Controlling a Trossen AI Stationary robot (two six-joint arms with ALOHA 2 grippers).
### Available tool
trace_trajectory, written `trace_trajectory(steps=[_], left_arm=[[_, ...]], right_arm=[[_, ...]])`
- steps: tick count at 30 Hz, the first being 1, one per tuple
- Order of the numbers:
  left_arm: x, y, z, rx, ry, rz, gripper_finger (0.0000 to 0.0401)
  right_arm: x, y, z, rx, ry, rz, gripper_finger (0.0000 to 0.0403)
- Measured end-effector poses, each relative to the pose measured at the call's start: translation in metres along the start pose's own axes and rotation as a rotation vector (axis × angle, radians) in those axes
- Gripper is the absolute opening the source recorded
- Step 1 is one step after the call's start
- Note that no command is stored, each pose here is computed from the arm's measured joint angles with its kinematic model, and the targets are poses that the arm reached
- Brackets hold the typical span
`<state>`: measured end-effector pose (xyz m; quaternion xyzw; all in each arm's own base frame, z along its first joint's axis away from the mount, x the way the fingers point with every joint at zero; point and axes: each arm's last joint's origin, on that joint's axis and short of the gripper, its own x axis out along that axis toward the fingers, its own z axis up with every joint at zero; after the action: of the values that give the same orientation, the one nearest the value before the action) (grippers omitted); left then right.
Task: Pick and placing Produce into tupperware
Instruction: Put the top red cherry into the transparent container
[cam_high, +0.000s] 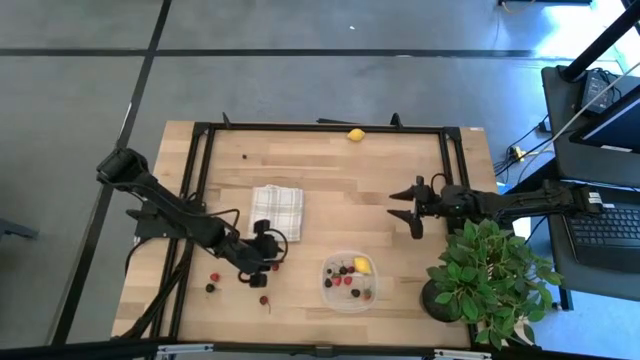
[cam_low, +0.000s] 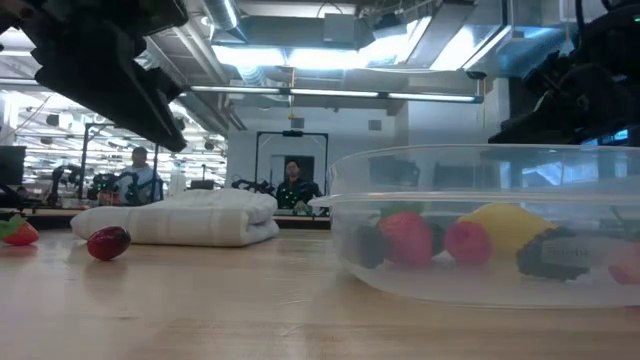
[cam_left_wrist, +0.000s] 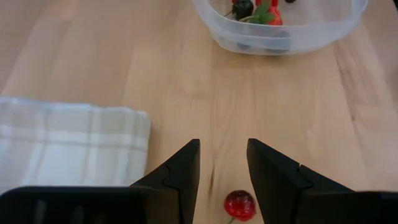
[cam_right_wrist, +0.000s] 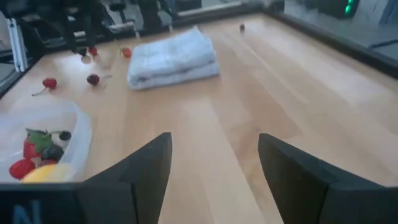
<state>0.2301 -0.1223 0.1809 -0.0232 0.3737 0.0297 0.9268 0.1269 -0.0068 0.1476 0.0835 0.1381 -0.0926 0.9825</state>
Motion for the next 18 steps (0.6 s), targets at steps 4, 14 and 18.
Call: trace_trajectory(steps=[4,14,18], left_arm=[[0.0000,-0.0004,-0.0010,-0.020,0.018,-0.020,0.0126],[-0.0010,-0.0030,-0.0023,-0.126,0.035,-0.049,0.0126],[-0.0013,-0.0034,-0.0033,-0.122,0.043,-0.053,0.0126]], right_arm=[[0.0000,-0.0005,-0.0025,-0.012,0.025,-0.005,0.0241],[0.0000,-0.0005,-0.0026,-0.016,0.027,-0.005,0.0241],[0.0000,-0.0005,-0.0027,-0.055,0.028,-0.005,0.0241]])
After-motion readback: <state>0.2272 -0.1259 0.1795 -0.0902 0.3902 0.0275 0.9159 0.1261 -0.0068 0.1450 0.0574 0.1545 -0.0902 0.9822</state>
